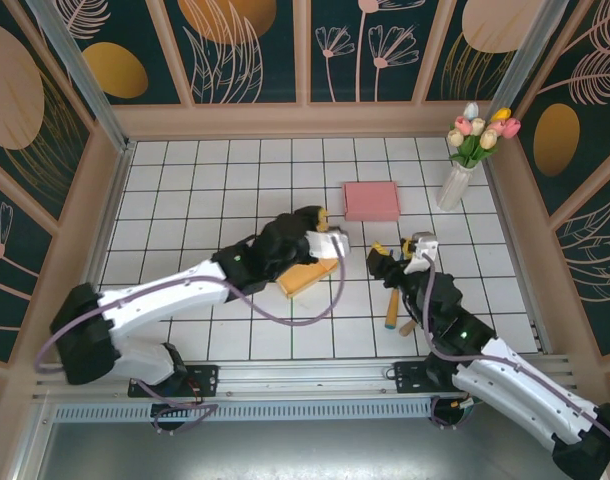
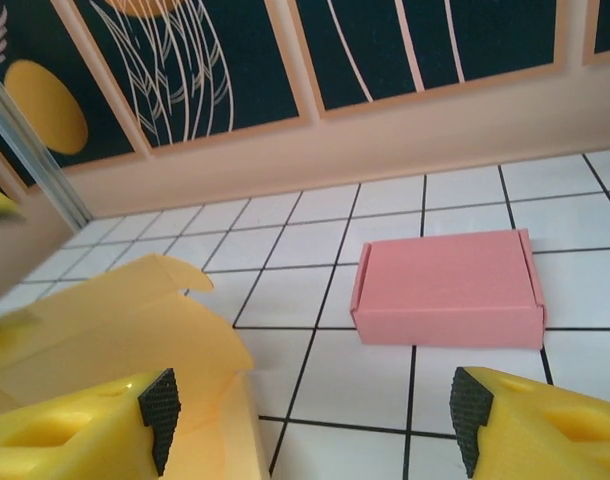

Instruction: Fold the paper box

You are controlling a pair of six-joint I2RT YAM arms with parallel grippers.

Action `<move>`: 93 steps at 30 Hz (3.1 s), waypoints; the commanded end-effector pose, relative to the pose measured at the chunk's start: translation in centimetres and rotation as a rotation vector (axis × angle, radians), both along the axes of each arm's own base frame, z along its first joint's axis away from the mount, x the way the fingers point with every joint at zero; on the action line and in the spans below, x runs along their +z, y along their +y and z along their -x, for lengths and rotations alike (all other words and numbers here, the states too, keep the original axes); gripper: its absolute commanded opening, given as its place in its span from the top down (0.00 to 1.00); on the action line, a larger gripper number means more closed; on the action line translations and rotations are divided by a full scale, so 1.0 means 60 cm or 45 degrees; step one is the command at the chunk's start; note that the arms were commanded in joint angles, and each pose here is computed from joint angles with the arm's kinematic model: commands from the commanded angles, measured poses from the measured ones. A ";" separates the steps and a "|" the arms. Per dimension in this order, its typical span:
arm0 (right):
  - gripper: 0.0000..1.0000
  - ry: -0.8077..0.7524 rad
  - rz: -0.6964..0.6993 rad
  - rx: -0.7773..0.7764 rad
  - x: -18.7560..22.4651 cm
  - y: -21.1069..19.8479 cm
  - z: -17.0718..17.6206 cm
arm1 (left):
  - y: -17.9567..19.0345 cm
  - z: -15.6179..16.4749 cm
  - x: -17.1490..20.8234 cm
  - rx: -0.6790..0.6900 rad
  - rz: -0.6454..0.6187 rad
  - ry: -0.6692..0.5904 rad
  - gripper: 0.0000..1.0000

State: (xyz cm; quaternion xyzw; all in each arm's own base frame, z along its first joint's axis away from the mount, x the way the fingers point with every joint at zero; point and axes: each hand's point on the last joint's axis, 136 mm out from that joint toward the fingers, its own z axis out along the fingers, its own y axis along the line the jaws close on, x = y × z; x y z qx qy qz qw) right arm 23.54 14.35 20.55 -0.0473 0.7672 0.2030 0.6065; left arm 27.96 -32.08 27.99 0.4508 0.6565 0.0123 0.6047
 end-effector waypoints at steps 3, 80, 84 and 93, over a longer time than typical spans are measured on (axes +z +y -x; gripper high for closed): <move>0.26 0.097 0.075 0.168 -0.005 0.058 -0.010 | 0.112 -0.003 -0.024 0.615 0.836 0.467 0.46; 0.67 0.746 0.820 0.970 -0.260 0.220 -0.133 | 0.145 0.071 -0.193 0.114 0.914 0.536 1.00; 0.70 0.713 0.817 0.992 -0.265 0.221 -0.129 | 0.149 0.069 -0.192 0.136 0.939 0.544 1.00; 0.74 0.560 0.840 1.022 -0.275 0.199 -0.104 | 0.179 0.049 -0.198 0.362 1.028 0.613 1.00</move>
